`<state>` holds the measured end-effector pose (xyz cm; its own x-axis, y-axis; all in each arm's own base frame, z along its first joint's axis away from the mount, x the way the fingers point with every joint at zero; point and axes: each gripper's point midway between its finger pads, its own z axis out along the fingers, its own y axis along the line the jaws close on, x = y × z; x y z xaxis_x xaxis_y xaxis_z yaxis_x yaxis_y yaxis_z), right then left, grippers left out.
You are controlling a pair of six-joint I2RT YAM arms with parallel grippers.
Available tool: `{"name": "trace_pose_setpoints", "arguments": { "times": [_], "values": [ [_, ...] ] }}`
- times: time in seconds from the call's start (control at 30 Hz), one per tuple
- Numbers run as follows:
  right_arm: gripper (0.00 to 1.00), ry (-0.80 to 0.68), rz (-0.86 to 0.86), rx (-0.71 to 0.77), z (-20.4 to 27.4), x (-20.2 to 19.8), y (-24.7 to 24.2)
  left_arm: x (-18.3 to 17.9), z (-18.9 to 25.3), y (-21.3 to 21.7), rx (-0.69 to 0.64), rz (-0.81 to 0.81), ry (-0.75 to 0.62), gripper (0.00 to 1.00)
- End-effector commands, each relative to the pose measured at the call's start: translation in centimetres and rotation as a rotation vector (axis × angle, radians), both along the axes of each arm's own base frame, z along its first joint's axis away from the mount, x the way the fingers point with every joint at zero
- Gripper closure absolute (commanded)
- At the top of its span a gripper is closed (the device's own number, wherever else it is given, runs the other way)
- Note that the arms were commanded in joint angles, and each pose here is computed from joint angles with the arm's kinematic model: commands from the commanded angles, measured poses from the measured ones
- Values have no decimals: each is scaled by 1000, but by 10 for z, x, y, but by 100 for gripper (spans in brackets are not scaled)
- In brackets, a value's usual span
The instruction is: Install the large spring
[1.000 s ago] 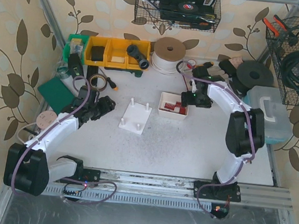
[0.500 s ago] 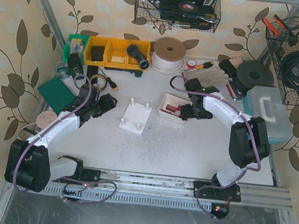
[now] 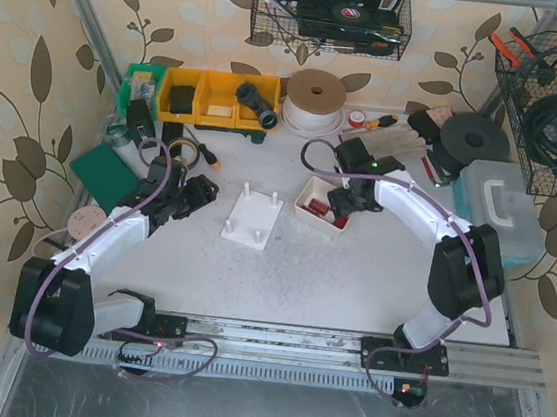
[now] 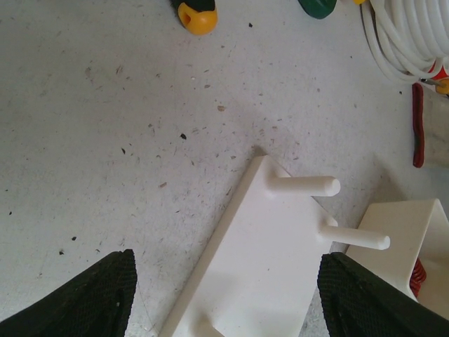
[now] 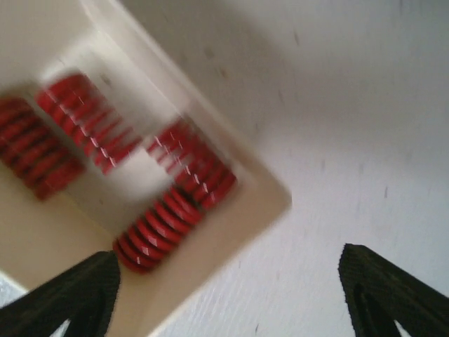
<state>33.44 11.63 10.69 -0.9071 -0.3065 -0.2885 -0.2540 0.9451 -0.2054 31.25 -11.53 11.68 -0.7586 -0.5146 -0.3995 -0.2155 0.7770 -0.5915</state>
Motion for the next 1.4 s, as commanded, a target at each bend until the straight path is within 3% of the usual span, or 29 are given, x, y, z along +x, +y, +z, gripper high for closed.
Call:
{"name": "trace_pose_setpoints", "arguments": {
  "times": [0.0,0.07,0.37,0.83,1.13,1.37],
  "values": [
    [19,-26,179,18,3,44,20,5,8,-8,-4,-35,-28,26],
    [25,-9,191,42,-4,55,22,5,7,-8,-3,-37,-28,26],
    [31,24,253,131,-22,74,41,8,4,-10,-3,-50,-13,27],
    [98,26,156,75,-38,64,22,9,3,-10,-1,-49,-12,29],
    [100,-9,-14,25,-21,36,-8,11,-3,-23,-32,-108,31,28],
    [100,-28,-215,52,-21,1,-26,5,-7,-44,-112,-212,118,33]
  ]
}}
